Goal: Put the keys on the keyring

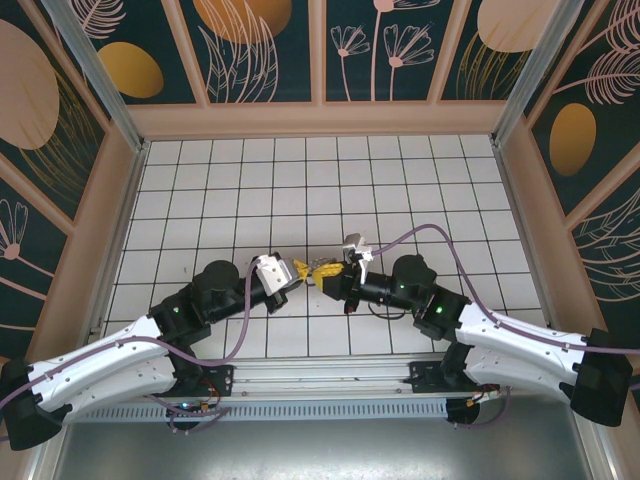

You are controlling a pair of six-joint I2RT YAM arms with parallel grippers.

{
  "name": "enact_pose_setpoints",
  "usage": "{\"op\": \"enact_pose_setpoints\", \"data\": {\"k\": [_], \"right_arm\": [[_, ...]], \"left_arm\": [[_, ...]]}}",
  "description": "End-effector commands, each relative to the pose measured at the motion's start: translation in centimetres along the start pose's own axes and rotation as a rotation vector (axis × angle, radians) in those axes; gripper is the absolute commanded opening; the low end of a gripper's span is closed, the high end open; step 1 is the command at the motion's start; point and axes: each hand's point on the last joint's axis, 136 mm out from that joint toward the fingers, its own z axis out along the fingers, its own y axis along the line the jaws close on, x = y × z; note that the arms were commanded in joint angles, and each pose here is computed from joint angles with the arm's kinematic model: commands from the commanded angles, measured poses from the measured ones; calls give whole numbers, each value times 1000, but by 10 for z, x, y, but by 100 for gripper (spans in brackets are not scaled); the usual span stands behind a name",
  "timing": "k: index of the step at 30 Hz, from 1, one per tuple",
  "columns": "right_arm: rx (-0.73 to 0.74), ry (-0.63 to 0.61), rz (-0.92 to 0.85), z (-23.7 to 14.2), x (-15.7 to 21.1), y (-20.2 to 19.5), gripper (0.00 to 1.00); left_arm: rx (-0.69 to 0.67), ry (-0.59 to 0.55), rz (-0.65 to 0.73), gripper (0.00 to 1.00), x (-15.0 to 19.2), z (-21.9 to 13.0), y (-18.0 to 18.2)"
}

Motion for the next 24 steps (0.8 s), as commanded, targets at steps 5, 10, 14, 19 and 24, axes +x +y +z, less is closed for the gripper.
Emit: {"op": "enact_pose_setpoints", "data": {"k": [5,10,14,19,24], "right_arm": [[-6,-28,1,-1,-11,1,0],[5,-26,6,-4,-8,-2,0],[15,-22,9,-5,-7,-6,0],[17,-27,16,-6,-6,-8,0],[13,-23,19,-7,-3,-9,0]], "left_arm": [[-20,-102,-3,0,-24,-7,4],[-24,-114,-7,0,-27,-9,5],[-25,-120,-9,0,-28,-9,5],[-30,-132,-14,0,-31,-10,6],[-45,-141,-19,0,-33,-11,9]]}}
